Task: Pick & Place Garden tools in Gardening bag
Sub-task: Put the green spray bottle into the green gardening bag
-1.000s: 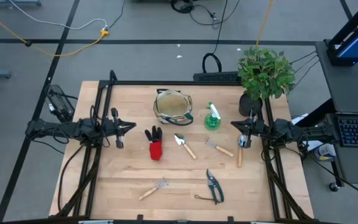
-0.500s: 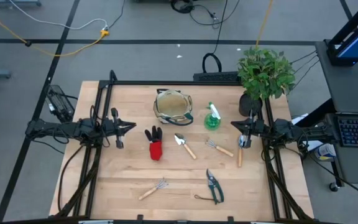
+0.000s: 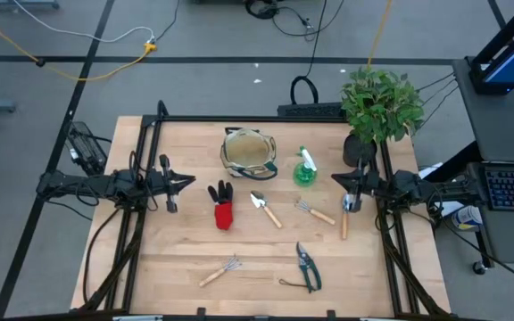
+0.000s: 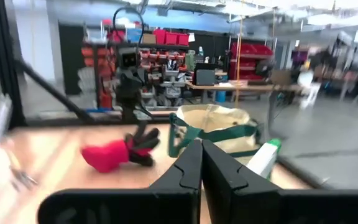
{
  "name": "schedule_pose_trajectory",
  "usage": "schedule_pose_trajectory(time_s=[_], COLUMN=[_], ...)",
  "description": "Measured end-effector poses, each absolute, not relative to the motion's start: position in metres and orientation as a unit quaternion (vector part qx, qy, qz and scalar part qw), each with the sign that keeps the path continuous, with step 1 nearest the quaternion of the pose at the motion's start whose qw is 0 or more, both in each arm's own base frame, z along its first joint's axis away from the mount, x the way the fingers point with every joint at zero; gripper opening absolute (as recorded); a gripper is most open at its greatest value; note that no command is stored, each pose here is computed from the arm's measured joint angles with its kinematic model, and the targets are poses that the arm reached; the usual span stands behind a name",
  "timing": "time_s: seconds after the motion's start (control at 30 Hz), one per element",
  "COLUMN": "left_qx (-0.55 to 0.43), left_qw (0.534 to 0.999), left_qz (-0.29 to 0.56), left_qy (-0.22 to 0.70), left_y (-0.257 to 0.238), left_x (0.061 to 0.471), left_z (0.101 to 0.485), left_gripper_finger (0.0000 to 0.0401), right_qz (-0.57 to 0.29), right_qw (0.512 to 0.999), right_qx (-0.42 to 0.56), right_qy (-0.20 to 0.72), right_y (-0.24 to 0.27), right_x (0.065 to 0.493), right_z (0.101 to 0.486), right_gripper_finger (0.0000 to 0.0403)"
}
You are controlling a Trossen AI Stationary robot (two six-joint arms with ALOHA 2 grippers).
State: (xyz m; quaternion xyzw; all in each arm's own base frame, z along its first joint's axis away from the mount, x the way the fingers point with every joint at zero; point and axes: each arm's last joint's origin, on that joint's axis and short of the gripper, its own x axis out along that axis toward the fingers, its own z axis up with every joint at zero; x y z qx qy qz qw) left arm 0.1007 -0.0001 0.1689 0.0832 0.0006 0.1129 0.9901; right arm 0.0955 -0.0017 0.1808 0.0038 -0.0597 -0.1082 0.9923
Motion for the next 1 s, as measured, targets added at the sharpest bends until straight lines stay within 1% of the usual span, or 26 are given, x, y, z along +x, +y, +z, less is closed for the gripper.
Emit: schedule_pose_trajectory(time_s=[0.1,0.3,0.4,0.47,0.57,0.73,0.8,0.87,1.0], left_qx=[0.084,0.074,0.075,0.075,0.047,0.017,0.023,0.024,0.028], left_qw=[0.99,0.991,0.991,0.991,0.992,0.989,0.988,0.987,0.984], left_qz=[0.113,0.113,0.113,0.113,0.114,0.145,0.149,0.15,0.151], left_qy=[0.001,0.0,-0.001,-0.001,-0.004,-0.028,-0.039,-0.055,-0.089], left_y=[0.0,0.0,0.0,0.0,0.0,0.002,0.002,0.002,0.002], left_x=[0.101,0.101,0.101,0.101,0.101,0.1,0.1,0.099,0.098], left_z=[0.169,0.169,0.169,0.169,0.169,0.173,0.176,0.179,0.186], left_gripper_finger=[0.0033,0.0033,0.0033,0.0033,0.0033,0.0033,0.0033,0.0034,0.0034], right_qz=[-0.107,-0.106,-0.12,-0.123,-0.129,-0.131,-0.131,-0.129,-0.125], right_qw=[0.99,0.989,0.988,0.988,0.986,0.983,0.983,0.984,0.986], right_qx=[0.052,0.059,0.041,0.012,-0.034,-0.044,-0.045,-0.035,-0.007], right_qy=[-0.08,-0.087,-0.093,-0.096,-0.098,-0.121,-0.12,-0.118,-0.111], right_y=[-0.002,-0.002,-0.003,-0.003,-0.003,-0.003,-0.003,-0.002,-0.002], right_x=[0.095,0.095,0.094,0.094,0.094,0.095,0.097,0.1,0.107], right_z=[0.184,0.185,0.187,0.188,0.189,0.195,0.195,0.195,0.194], right_gripper_finger=[0.0,0.0,0.0,0.0,0.0,0.0001,0.0008,0.0023,0.0072])
